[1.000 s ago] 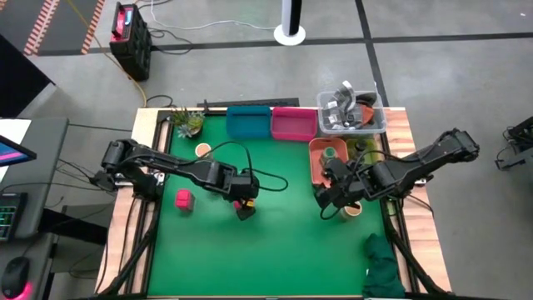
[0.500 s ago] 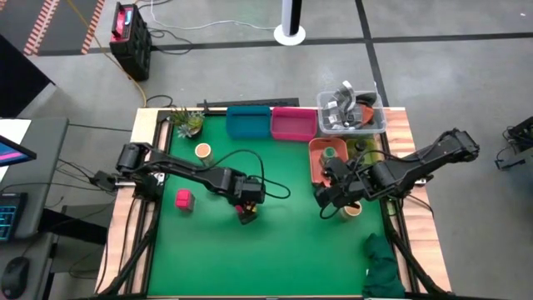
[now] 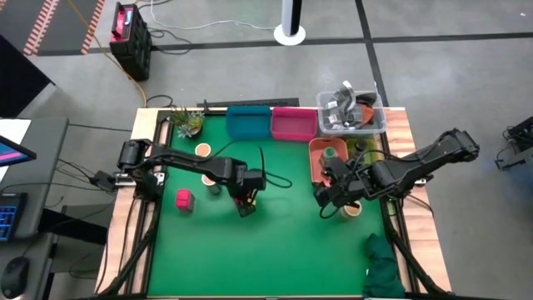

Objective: Sort spices by type
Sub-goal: Put the right red seasoning can into the blue bin

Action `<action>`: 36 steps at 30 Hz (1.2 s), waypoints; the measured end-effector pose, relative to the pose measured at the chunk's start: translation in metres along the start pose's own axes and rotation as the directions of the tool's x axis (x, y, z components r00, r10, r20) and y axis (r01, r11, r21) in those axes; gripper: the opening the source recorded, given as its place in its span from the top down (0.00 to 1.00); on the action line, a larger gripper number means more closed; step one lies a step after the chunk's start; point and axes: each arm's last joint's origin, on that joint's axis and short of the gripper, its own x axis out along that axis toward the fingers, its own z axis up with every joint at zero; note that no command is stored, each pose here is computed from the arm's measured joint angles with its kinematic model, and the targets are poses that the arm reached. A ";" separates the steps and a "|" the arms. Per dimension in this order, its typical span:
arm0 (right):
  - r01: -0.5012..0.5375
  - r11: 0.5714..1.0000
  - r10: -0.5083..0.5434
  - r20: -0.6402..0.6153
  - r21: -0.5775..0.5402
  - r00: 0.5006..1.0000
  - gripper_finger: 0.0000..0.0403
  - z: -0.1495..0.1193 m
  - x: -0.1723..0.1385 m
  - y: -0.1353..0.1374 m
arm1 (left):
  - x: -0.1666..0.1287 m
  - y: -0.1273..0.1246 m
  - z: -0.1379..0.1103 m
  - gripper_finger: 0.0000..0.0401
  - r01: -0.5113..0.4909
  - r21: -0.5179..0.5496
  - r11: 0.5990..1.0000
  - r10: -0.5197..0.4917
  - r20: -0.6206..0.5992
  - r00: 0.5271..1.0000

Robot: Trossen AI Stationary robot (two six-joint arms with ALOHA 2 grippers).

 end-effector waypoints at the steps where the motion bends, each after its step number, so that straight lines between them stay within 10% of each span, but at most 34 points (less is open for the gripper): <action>1: 0.000 1.000 0.000 0.000 0.000 1.000 0.26 0.000 0.000 0.000 | -0.001 0.003 0.002 0.49 0.005 -0.005 1.000 -0.005 0.002 1.000; 16: -0.021 0.999 0.020 0.009 0.038 1.000 0.26 0.001 0.001 0.003 | -0.092 0.116 0.077 0.47 -0.076 -0.171 0.982 0.117 0.245 0.962; 27: -0.033 0.995 0.029 0.037 0.092 0.999 0.26 0.008 0.004 0.003 | -0.131 0.243 0.073 0.47 -0.016 -0.578 0.816 0.236 0.306 0.922; 36: -0.022 0.996 0.018 0.047 0.087 0.999 0.26 0.010 0.006 0.002 | -0.133 0.256 0.083 0.47 0.080 -0.666 0.741 0.270 0.406 0.873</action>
